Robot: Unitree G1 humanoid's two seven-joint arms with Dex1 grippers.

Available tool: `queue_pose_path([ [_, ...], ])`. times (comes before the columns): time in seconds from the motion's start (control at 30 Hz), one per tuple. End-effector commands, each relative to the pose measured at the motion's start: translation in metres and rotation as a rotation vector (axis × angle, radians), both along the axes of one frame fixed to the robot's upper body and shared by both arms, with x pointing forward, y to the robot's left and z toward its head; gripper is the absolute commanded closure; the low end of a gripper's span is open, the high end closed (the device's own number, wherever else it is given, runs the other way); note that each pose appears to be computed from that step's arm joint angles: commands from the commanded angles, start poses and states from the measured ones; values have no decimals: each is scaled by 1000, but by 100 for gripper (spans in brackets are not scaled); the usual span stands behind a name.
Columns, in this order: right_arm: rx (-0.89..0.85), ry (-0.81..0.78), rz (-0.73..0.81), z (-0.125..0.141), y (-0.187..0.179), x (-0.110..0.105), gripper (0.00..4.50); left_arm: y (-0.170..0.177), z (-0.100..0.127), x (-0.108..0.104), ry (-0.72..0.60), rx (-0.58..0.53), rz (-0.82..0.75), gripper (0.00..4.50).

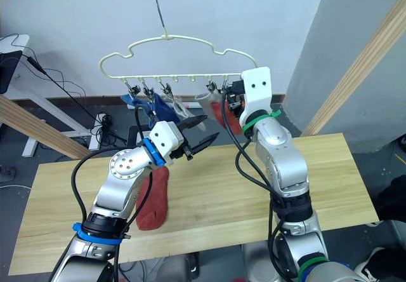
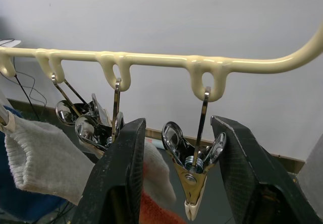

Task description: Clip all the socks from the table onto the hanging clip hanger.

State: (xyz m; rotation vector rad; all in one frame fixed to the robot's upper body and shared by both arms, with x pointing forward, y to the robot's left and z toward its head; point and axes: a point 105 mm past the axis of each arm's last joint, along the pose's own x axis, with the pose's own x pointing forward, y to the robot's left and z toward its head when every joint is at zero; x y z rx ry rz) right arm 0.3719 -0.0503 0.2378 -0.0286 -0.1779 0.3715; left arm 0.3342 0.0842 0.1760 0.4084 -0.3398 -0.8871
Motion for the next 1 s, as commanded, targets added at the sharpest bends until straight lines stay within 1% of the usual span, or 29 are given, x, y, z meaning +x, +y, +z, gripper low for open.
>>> queue_pose_path([
  [0.03, 13, -61, -31, 14, -3, -4, 237, -3, 6, -5, -38, 0, -21, 178],
  [0.23, 26, -65, -78, 13, -9, -5, 237, -4, 3, -6, -36, 6, -25, 178],
  [0.3, 32, -65, -86, 13, -10, -6, 276, -4, 3, -6, -36, 7, -26, 178],
  [0.37, 31, -67, -89, 13, -10, -7, 327, -4, 3, -6, -35, 8, -28, 178],
  [0.57, 34, -73, -112, 13, -14, -7, 327, -5, 2, -6, -36, 14, -32, 178],
  [1.0, 34, -106, -96, 21, -11, -8, 327, -6, 0, -7, -36, 20, -39, 178],
])
